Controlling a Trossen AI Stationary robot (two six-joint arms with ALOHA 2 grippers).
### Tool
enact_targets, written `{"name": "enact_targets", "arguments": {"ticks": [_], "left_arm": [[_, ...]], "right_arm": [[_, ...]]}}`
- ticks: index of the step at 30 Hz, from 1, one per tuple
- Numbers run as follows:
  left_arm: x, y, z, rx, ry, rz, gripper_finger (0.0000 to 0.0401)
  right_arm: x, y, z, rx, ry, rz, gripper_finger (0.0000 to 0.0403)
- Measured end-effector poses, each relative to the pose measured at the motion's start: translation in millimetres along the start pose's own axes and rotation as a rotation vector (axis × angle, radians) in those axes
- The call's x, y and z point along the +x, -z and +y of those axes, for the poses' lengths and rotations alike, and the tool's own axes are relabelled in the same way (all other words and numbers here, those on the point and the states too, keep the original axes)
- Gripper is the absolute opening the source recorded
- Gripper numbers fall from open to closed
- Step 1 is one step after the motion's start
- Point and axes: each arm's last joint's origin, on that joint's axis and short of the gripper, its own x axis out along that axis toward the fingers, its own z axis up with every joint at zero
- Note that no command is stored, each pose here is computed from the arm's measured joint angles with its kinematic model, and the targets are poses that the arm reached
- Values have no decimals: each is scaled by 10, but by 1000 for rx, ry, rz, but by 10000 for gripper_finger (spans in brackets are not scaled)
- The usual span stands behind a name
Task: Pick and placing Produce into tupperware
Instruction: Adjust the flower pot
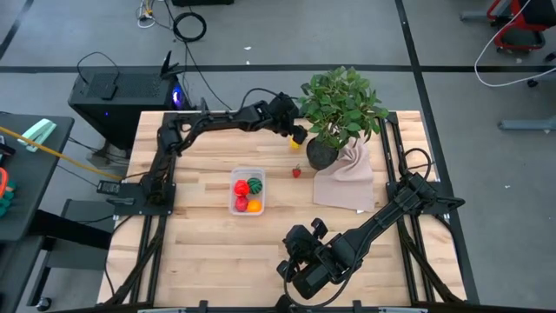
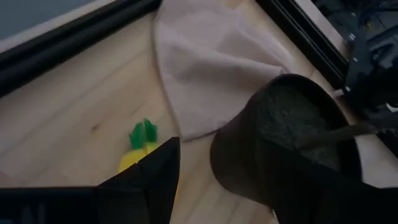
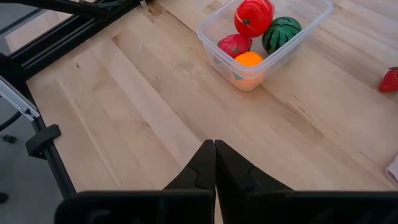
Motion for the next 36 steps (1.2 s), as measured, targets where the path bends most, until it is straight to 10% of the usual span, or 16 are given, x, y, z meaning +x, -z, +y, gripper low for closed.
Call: {"name": "enact_targets", "arguments": {"ticks": [36], "left_arm": [[297, 97, -95, -129, 181, -8, 210]], "right_arm": [[0, 2, 13, -7, -15, 12, 7]]}}
